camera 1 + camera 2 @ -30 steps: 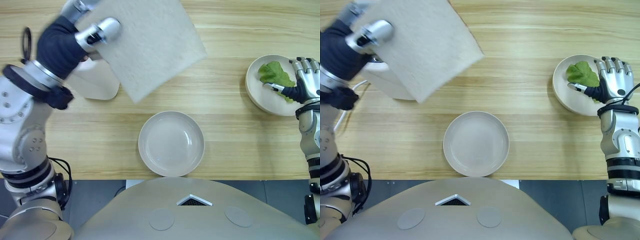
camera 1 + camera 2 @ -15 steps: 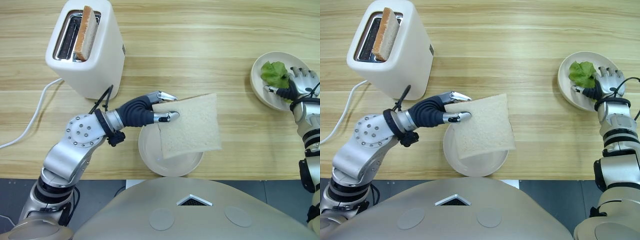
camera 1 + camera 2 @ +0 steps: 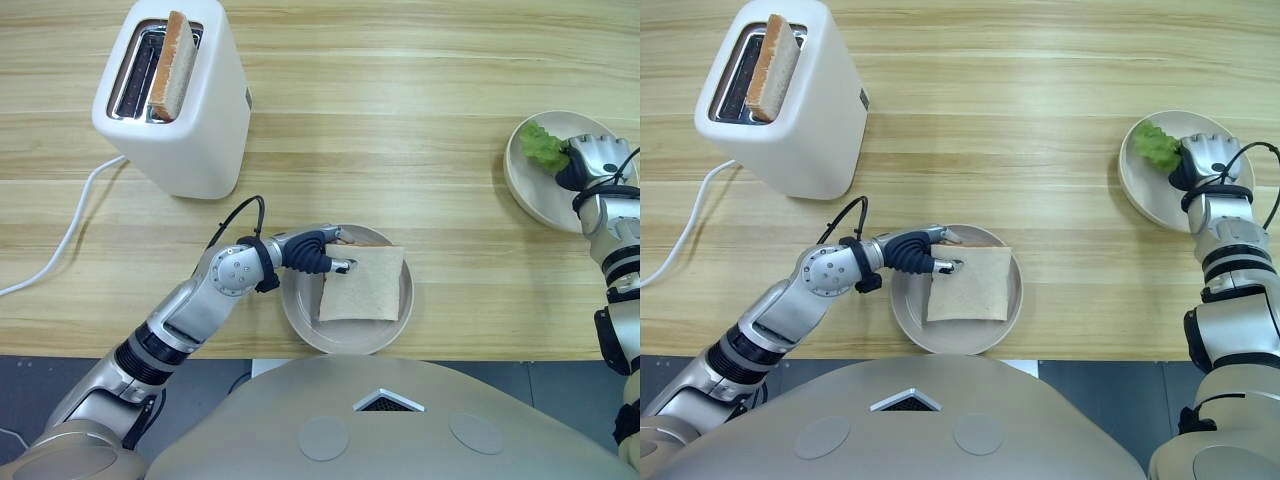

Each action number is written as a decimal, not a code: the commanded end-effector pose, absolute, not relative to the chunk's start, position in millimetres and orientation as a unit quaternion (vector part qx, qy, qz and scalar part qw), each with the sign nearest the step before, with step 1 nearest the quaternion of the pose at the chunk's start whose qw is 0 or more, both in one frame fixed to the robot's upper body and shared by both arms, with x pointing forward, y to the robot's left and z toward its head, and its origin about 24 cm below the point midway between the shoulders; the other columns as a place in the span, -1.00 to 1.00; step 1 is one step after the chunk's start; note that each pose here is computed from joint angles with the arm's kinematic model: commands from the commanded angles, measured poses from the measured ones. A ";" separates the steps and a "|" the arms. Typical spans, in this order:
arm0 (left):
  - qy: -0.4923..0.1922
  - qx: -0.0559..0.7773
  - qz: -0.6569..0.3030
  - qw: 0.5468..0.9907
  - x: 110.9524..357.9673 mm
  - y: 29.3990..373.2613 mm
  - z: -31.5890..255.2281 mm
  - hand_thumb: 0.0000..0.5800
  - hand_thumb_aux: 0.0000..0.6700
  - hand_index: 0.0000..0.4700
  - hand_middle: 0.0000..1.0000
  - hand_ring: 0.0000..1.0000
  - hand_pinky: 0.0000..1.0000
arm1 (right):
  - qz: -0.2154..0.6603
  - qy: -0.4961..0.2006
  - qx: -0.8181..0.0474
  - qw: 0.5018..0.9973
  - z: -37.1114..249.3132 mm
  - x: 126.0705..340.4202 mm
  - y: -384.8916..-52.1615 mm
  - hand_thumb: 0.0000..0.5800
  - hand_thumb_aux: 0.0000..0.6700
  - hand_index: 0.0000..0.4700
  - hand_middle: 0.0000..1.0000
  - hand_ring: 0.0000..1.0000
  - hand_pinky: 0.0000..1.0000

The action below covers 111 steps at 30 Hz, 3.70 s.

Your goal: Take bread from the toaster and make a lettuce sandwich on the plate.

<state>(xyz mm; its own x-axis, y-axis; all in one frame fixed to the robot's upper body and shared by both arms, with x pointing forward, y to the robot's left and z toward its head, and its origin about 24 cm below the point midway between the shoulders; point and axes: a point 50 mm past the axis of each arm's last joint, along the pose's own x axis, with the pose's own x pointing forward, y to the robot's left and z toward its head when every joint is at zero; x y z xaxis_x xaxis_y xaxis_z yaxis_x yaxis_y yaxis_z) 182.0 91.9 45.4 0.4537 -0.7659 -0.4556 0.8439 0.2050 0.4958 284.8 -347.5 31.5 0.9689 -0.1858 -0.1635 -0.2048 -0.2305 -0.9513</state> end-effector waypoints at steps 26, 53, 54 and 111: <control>-0.296 0.611 -0.101 0.727 238.5 200.4 257.1 -1.00 -1.00 -1.00 -1.00 -1.00 -1.00 | 0.372 -0.228 -0.525 0.731 101.2 172.1 -104.5 1.00 1.00 1.00 1.00 1.00 1.00; -0.263 0.603 -0.135 0.741 259.7 198.6 227.2 -1.00 -1.00 -1.00 -1.00 -1.00 -1.00 | 0.363 -0.277 -0.712 0.534 62.4 174.0 -114.6 -1.00 -1.00 -1.00 -1.00 -1.00 -1.00; -0.264 0.602 -0.135 0.742 260.3 198.2 227.4 -1.00 -1.00 -1.00 -1.00 -1.00 -1.00 | 0.353 -0.283 -0.712 0.536 68.6 175.9 -115.6 -1.00 -1.00 -1.00 -1.00 -1.00 -1.00; 0.025 0.705 -0.064 0.705 281.3 261.4 143.3 -0.48 -0.72 -0.72 -1.00 -1.00 -1.00 | 0.072 -0.132 -0.670 0.727 91.1 162.2 -207.1 -1.00 -1.00 -1.00 -1.00 -1.00 -1.00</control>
